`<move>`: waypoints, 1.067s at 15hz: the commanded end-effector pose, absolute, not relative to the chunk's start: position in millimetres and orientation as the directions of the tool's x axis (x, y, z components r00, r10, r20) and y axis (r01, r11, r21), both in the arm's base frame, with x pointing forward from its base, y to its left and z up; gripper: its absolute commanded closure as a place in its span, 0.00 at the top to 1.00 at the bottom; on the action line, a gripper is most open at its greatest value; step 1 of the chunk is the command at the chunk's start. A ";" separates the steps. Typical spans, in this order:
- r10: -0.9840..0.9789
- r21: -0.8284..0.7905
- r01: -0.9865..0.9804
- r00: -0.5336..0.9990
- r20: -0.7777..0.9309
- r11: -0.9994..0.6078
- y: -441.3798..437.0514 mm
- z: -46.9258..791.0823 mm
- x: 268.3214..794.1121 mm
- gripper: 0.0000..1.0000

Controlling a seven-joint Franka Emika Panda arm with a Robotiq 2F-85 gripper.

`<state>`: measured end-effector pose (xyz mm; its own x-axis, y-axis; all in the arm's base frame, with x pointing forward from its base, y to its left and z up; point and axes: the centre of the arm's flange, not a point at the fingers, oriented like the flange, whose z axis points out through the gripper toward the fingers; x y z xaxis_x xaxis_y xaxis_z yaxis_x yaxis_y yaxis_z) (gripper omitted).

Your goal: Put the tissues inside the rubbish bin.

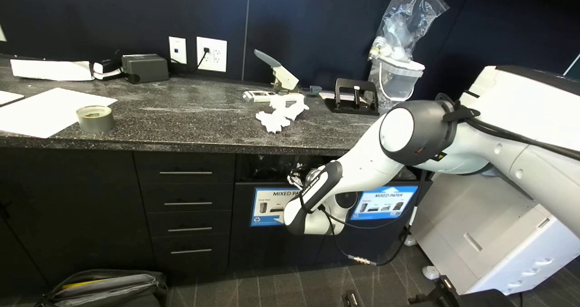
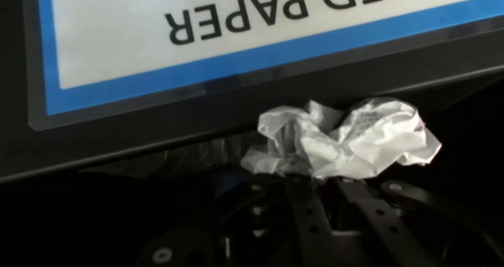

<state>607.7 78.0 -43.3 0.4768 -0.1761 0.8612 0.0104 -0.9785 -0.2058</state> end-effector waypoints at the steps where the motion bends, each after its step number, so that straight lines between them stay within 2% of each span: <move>1: -0.230 -0.244 -0.009 0.360 0.904 -0.970 88.1 -58.4 646.6 0.10; 5: -0.261 -0.270 -0.017 0.321 0.910 -0.963 90.0 -48.7 663.3 0.09; 10: -0.269 -0.283 -0.012 0.352 0.896 -0.959 94.2 -58.9 659.2 0.09; 11: -0.264 -0.280 -0.010 0.358 0.895 -0.960 94.8 -58.5 659.6 0.34; 12: -0.264 -0.281 -0.007 0.365 0.893 -0.960 96.8 -62.6 657.9 0.35; 13: -0.263 -0.279 -0.007 0.366 0.893 -0.960 98.8 -65.3 657.1 0.40; 16: -0.270 -0.289 -0.011 0.385 0.882 -0.957 104.2 -69.3 657.7 0.63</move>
<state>635.2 92.5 -24.2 0.3884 -0.2511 0.8866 -0.0084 -0.9631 -0.2691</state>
